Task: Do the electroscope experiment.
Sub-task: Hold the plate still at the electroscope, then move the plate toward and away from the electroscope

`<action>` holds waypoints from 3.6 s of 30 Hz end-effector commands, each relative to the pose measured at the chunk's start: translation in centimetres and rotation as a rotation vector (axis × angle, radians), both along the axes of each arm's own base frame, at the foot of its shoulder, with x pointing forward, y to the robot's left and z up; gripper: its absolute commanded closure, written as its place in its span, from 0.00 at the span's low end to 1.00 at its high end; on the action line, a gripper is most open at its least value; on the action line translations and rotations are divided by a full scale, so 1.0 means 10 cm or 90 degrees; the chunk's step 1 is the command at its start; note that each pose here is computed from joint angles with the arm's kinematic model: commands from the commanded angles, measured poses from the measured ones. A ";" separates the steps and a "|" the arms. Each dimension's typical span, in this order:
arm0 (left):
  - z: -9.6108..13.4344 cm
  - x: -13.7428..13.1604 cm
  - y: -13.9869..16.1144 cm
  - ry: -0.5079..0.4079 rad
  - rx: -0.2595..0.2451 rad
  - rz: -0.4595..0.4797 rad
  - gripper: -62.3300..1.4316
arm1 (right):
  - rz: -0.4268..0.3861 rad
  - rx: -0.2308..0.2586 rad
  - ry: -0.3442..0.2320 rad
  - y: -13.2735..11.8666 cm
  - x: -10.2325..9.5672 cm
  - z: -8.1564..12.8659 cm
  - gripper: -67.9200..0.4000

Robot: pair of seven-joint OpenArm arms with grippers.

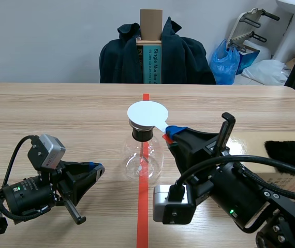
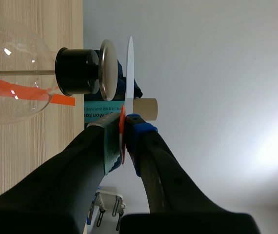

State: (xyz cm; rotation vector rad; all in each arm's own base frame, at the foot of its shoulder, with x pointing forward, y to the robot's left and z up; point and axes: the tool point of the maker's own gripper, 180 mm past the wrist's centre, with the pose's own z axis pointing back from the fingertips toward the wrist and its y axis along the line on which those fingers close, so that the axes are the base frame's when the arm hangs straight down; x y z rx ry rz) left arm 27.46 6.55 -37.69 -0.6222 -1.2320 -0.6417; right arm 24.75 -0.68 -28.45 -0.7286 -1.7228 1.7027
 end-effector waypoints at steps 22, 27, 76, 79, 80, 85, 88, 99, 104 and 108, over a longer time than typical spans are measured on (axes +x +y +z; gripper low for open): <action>0.16 0.09 -0.05 -0.030 -0.025 -0.001 0.93 | -0.004 -0.003 -0.026 -0.04 0.04 0.10 0.98; 0.16 0.09 -0.05 -0.030 -0.025 -0.001 0.93 | -0.004 -0.003 -0.026 -0.04 0.04 0.10 0.98; 0.16 0.09 -0.05 -0.030 -0.025 -0.001 0.93 | -0.157 -0.005 -0.023 -0.40 0.29 0.10 0.98; 0.16 0.09 -0.05 -0.030 -0.025 -0.001 0.93 | -0.198 -0.005 -0.023 -0.50 0.34 0.10 0.98; 0.16 0.09 -0.05 -0.030 -0.025 -0.001 0.93 | -0.210 -0.005 -0.023 -0.53 0.35 0.10 0.98; 0.16 0.09 -0.05 -0.030 -0.025 -0.001 0.93 | -0.245 -0.005 -0.022 -0.63 0.39 0.10 0.98; 0.16 0.09 -0.05 -0.030 -0.025 -0.001 0.93 | -0.246 -0.005 -0.022 -0.63 0.39 0.10 0.98; 0.16 0.09 -0.05 -0.030 -0.025 -0.001 0.93 | -0.114 -0.004 -0.025 -0.29 0.23 0.10 0.98; 0.16 0.09 -0.05 -0.030 -0.025 -0.001 0.93 | -0.045 -0.004 -0.027 -0.13 0.12 0.10 0.98; 0.16 0.09 -0.05 -0.030 -0.025 -0.001 0.93 | -0.013 -0.004 -0.028 -0.06 0.06 0.10 0.98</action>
